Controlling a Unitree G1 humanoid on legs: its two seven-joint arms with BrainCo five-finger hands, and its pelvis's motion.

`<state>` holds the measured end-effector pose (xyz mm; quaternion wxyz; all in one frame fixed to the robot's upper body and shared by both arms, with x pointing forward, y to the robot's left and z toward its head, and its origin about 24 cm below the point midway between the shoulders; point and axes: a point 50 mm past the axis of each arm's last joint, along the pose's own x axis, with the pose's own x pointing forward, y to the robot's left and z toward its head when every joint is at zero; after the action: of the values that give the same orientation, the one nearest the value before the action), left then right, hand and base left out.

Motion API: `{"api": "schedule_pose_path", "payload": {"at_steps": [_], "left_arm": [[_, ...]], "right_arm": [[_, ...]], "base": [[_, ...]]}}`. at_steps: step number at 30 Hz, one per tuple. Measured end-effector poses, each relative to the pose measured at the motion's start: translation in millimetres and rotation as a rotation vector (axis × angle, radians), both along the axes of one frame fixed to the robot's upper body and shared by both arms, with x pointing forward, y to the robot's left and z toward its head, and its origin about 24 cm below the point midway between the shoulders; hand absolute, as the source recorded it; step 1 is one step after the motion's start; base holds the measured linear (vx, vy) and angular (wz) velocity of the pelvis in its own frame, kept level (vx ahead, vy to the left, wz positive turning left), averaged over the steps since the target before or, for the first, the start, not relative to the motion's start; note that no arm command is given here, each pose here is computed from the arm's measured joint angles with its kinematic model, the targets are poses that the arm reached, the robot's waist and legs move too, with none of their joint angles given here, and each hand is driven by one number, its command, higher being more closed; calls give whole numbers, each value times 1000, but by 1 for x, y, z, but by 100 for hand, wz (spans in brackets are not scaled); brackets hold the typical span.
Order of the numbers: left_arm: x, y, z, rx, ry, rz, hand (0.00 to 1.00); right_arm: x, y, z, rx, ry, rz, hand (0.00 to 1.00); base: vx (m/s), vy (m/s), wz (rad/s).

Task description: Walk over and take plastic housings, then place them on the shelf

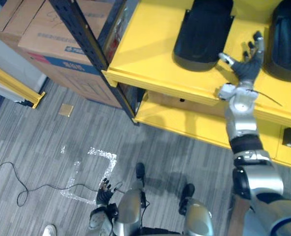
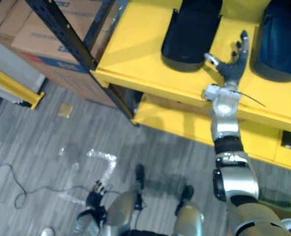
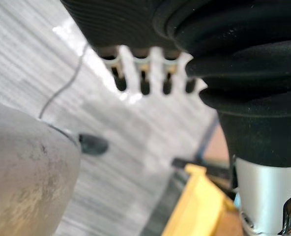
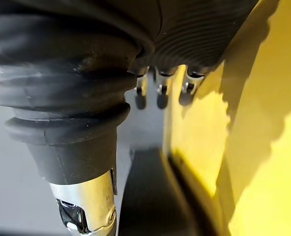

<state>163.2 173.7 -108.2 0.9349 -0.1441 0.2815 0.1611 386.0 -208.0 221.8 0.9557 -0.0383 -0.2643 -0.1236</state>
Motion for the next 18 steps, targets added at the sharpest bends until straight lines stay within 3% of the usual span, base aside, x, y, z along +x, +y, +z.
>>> {"api": "schedule_pose_path", "payload": {"at_steps": [6, 18], "left_arm": [[3, 0, 3, -3, -15, -1, 0], [3, 0, 3, 3, -3, 18, 0]], "right_arm": [[1, 5, 0, 43, 21, 80, 0], [15, -9, 5, 173, 103, 25, 0]], "base": [[9, -15, 6], [-5, -18, 10]]}}
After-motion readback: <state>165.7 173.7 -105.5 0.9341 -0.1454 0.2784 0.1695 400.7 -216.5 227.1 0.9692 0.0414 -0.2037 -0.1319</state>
